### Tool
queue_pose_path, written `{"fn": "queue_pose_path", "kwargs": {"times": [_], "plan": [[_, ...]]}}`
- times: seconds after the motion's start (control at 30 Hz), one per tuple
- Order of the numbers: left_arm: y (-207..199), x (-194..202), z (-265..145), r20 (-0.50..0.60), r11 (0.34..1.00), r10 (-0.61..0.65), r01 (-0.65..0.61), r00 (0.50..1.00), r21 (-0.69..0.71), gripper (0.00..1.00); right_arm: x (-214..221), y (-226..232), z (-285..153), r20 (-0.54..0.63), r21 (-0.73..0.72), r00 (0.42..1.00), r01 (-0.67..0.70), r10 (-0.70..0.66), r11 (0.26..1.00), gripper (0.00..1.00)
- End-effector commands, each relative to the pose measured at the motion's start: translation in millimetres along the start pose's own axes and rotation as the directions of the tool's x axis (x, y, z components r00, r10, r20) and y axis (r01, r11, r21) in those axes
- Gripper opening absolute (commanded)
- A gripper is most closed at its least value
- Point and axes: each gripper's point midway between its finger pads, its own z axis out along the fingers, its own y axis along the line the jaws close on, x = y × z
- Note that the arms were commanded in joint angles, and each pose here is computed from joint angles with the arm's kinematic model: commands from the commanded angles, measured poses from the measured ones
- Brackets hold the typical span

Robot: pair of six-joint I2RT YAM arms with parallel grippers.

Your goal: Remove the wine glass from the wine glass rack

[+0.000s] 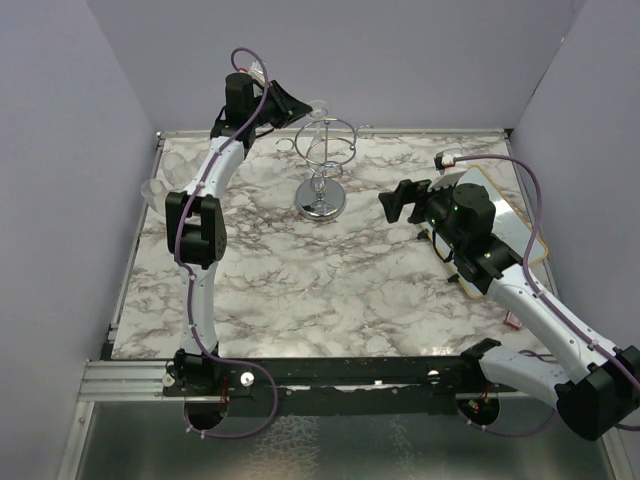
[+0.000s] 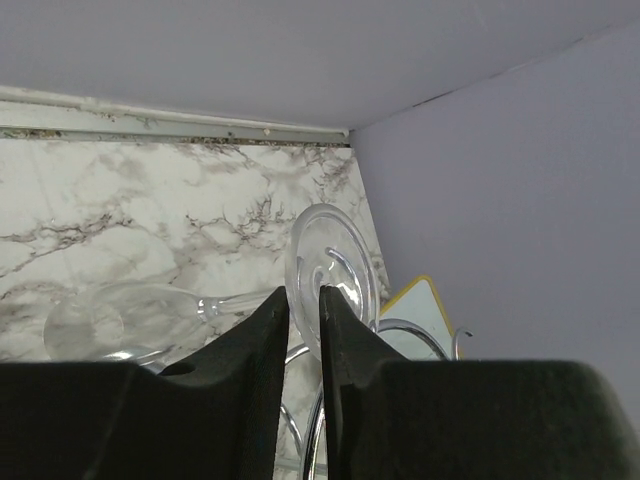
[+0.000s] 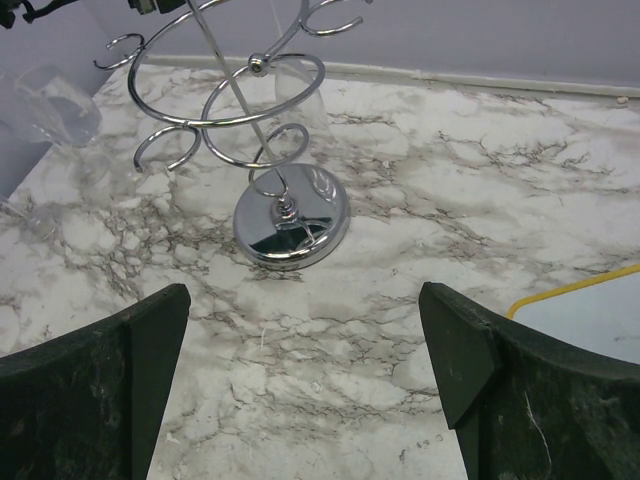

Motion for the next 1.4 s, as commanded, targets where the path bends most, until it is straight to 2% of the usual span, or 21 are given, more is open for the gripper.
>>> {"fn": "queue_pose_path", "kwargs": {"times": [0.0, 0.2, 0.37, 0.43, 1.07, 1.37], "plan": [[-16, -8, -1, 0.015, 1.0, 0.011, -0.011, 1.0, 0.017, 0.2, -5, 1, -4, 0.022, -0.017, 1.0, 0.01, -0.01, 1.0, 0.99], [-16, -10, -1, 0.017, 1.0, -0.007, 0.006, 1.0, 0.016, 0.15, -5, 1, -4, 0.021, -0.016, 1.0, 0.012, -0.012, 1.0, 0.99], [-23, -14, -1, 0.03, 0.998, -0.05, 0.048, 0.998, 0.038, 0.07, -5, 0, -5, 0.022, -0.01, 1.0, 0.013, -0.013, 1.0, 0.99], [-25, -16, -1, 0.032, 0.995, -0.082, 0.08, 0.996, 0.051, 0.0, -7, 0, -6, 0.026, -0.009, 1.0, 0.012, -0.012, 1.0, 0.99], [-41, -44, -7, 0.116, 0.974, -0.22, 0.212, 0.969, 0.076, 0.0, -11, -2, -10, 0.042, 0.001, 0.999, 0.009, -0.009, 1.0, 0.99], [-38, -51, 8, 0.094, 0.961, -0.26, 0.247, 0.961, 0.124, 0.0, -12, -1, -12, 0.052, -0.004, 0.999, 0.004, -0.004, 1.0, 0.99]]}}
